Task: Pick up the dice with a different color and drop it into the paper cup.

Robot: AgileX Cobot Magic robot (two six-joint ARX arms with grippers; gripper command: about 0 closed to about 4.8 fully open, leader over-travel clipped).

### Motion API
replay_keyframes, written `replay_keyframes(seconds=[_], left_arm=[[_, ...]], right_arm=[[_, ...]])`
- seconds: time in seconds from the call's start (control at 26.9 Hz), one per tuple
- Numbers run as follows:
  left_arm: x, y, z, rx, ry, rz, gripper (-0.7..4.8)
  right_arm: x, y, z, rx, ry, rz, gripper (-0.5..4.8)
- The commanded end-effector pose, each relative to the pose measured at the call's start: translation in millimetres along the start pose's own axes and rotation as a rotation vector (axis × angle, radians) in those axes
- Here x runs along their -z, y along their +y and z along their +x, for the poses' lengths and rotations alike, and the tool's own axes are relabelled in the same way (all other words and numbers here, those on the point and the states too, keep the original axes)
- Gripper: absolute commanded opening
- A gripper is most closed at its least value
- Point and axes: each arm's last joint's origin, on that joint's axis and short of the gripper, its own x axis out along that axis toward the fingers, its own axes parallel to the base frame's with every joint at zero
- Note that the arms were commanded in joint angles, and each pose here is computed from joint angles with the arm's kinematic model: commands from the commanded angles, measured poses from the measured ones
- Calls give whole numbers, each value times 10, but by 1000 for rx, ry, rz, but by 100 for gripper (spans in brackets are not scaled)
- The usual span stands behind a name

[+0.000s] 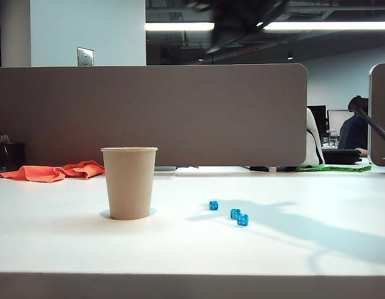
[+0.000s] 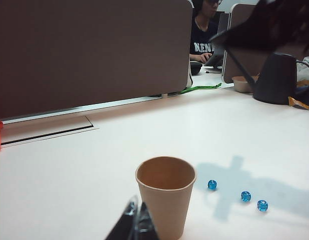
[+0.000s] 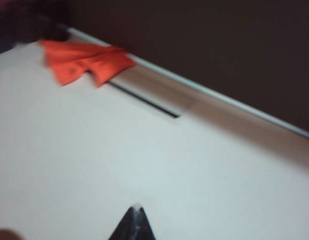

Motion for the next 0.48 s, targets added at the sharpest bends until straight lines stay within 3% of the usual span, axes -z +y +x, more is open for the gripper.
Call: replay_keyframes(seconds=[0.04,0.3,0.48], left_arm=[[-27,2,-3,-6,-12,7,-6],[11,53,-8,-182,29,1,-6],[27,75,-14,-262,55,47,-6]], right_arm=[[-40,-240,-199,57,-13,14,-1],[196,-678,-652,85,-42,54,-1],[571,-952,-913,77,-14,94,-1]])
